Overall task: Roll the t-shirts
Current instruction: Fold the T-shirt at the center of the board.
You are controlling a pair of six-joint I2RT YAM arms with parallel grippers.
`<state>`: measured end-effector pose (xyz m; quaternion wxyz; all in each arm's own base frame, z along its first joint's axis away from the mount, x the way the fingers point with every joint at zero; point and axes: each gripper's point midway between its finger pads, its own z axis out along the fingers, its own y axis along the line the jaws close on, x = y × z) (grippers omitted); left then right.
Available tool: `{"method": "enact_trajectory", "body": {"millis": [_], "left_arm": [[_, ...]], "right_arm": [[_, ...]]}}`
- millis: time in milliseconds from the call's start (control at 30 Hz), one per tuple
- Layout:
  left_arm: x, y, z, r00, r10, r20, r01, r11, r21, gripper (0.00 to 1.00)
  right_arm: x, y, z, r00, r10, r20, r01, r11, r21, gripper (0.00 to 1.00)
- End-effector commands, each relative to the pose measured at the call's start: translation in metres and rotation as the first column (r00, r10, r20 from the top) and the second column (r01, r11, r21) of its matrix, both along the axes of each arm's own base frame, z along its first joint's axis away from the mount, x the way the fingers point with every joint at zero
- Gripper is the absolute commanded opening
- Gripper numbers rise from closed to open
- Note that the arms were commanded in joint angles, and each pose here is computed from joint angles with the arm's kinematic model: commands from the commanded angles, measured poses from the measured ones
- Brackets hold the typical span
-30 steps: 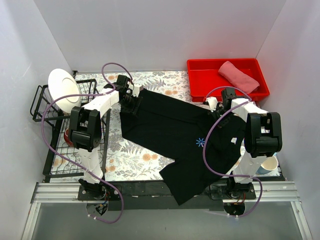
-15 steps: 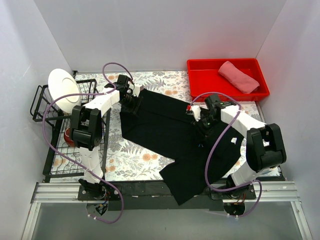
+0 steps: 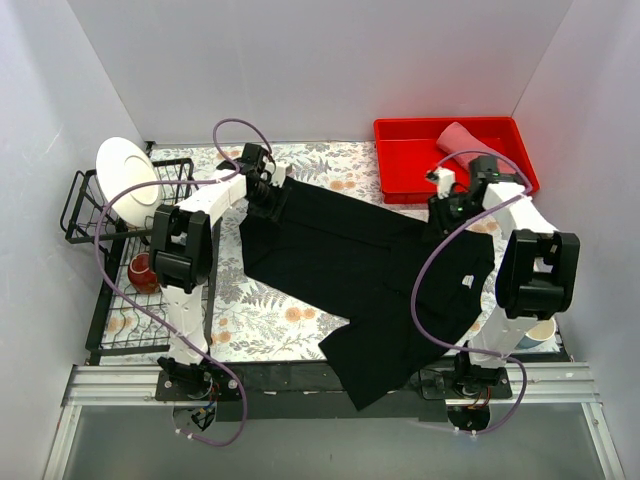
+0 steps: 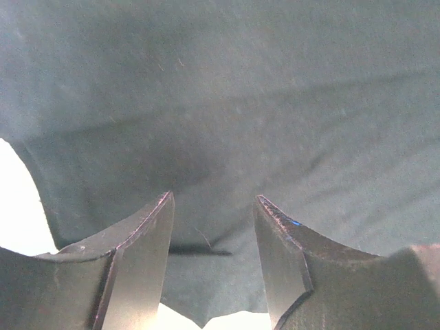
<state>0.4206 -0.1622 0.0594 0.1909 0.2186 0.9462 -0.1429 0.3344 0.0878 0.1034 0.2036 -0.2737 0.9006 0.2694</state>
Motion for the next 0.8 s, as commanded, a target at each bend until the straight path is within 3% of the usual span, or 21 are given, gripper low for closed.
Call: {"method": "enact_trajectory", "body": {"millis": [0,67,300,467,767], "left_arm": [[0.045,0.002,0.017,0.99,0.049,0.13,-0.055,0.998,0.038,0.47],[0.061,0.0,0.024,0.984,0.059,0.165,-0.067,0.997,0.041,0.45],[0.069,0.008,-0.018,0.989,0.081,0.122,-0.094,0.99,0.108,0.35],[0.048,0.019,-0.034,0.994,0.087,0.073,-0.097,0.983,0.156,0.28],[-0.007,0.039,-0.042,0.996,0.092,-0.002,-0.089,0.974,0.21,0.29]], "right_arm": [[0.033,-0.062,-0.014,0.988,-0.145,0.05,0.151,0.979,-0.134,0.33],[0.045,-0.083,-0.02,0.979,-0.182,0.096,0.198,0.961,-0.194,0.32],[0.062,-0.126,-0.045,0.966,-0.174,0.189,0.237,0.89,-0.39,0.3],[0.065,-0.147,-0.069,0.968,-0.179,0.176,0.244,0.837,-0.489,0.29],[0.074,-0.169,-0.096,0.975,-0.134,0.178,0.215,0.778,-0.591,0.28]]}}
